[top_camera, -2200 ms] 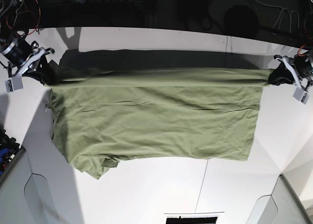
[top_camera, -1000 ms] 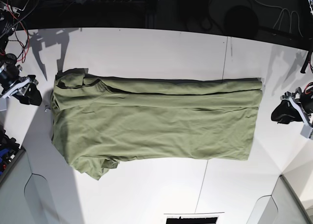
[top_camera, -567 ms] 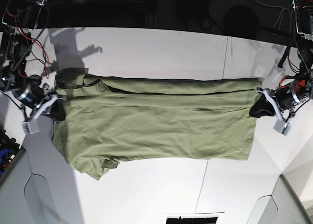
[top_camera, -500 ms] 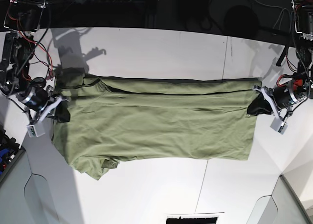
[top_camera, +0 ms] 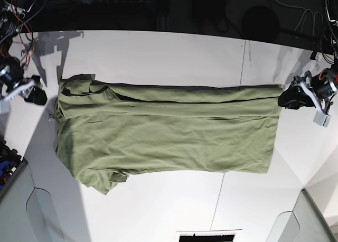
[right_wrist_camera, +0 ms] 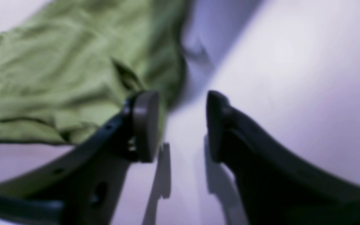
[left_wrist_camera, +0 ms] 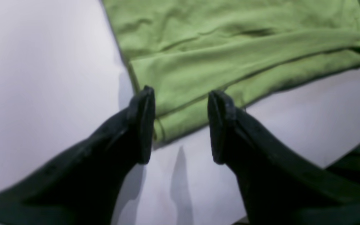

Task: Layout the t-shirt on the table in an organized manner, then fold the t-shirt properly
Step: 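Grasp the folded edge with both grippers and fold it over again, then release and move both grippers to the hem corners of the shirt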

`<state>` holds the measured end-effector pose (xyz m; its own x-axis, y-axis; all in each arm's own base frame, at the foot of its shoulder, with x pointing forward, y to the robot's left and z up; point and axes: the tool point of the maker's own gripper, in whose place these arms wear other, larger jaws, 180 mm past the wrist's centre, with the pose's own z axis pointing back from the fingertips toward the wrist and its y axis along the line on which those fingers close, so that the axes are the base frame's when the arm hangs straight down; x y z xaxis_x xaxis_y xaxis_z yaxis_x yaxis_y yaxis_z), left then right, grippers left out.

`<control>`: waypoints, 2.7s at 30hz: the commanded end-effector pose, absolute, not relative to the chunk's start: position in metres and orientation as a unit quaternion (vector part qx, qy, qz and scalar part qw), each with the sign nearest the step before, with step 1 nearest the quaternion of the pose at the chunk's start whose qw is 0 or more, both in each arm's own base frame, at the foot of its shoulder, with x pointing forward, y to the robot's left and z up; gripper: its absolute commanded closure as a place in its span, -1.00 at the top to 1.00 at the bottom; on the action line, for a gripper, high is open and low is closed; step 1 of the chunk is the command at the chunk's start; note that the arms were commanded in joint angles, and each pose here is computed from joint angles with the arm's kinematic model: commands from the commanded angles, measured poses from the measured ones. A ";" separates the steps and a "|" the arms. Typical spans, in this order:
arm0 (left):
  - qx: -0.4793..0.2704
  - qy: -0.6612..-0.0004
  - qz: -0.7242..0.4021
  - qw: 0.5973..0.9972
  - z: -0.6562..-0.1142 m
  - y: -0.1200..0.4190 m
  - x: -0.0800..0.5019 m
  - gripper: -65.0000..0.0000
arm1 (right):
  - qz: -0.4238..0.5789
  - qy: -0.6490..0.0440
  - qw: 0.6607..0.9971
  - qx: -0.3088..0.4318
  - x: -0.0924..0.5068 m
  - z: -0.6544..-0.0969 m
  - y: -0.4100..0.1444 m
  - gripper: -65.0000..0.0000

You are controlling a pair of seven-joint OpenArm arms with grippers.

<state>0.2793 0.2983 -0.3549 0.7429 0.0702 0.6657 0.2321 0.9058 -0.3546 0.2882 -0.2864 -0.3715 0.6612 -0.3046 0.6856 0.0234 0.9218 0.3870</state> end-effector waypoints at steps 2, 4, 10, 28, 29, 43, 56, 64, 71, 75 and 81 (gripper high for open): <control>-0.214 -0.391 -0.040 0.894 -0.332 0.309 0.288 -0.07 | -0.087 -0.425 0.884 0.173 0.289 -0.360 -0.292 -0.06; -0.215 -0.389 -0.033 0.895 -0.335 0.311 0.283 -0.07 | -0.094 -0.416 0.887 0.176 0.278 -0.370 -0.288 0.05; -0.221 -0.383 -0.022 0.897 -0.351 0.299 0.277 0.25 | -0.111 -0.413 0.881 0.204 0.277 -0.383 -0.262 0.11; -0.225 -0.380 0.053 0.895 -0.385 0.316 0.293 0.25 | -0.110 -0.404 0.873 0.251 0.281 -0.398 -0.209 0.10; -0.227 -0.376 0.050 0.897 -0.387 0.313 0.293 0.25 | -0.107 -0.403 0.873 0.253 0.281 -0.398 -0.207 0.10; -0.221 -0.322 0.003 0.921 -0.414 0.291 0.278 -0.92 | -0.109 -0.417 0.866 0.253 0.285 -0.394 -0.207 -1.00; -0.208 -0.275 -0.071 0.936 -0.408 0.277 0.224 -1.00 | -0.097 -0.386 0.886 0.238 0.241 -0.390 -0.222 -1.00; -0.204 -0.277 -0.060 0.937 -0.401 0.285 0.208 -1.00 | -0.080 -0.357 0.906 0.215 0.201 -0.394 -0.228 -1.00; -0.213 -0.283 -0.055 0.933 -0.398 0.283 0.210 -0.67 | -0.079 -0.352 0.909 0.210 0.198 -0.396 -0.228 -0.86; -0.208 -0.283 -0.057 0.935 -0.395 0.287 0.211 -0.10 | -0.072 -0.349 0.913 0.198 0.198 -0.397 -0.234 -0.26; -0.191 -0.332 -0.051 0.922 -0.353 0.308 0.229 -0.09 | -0.072 -0.357 0.917 0.163 0.198 -0.387 -0.264 -0.25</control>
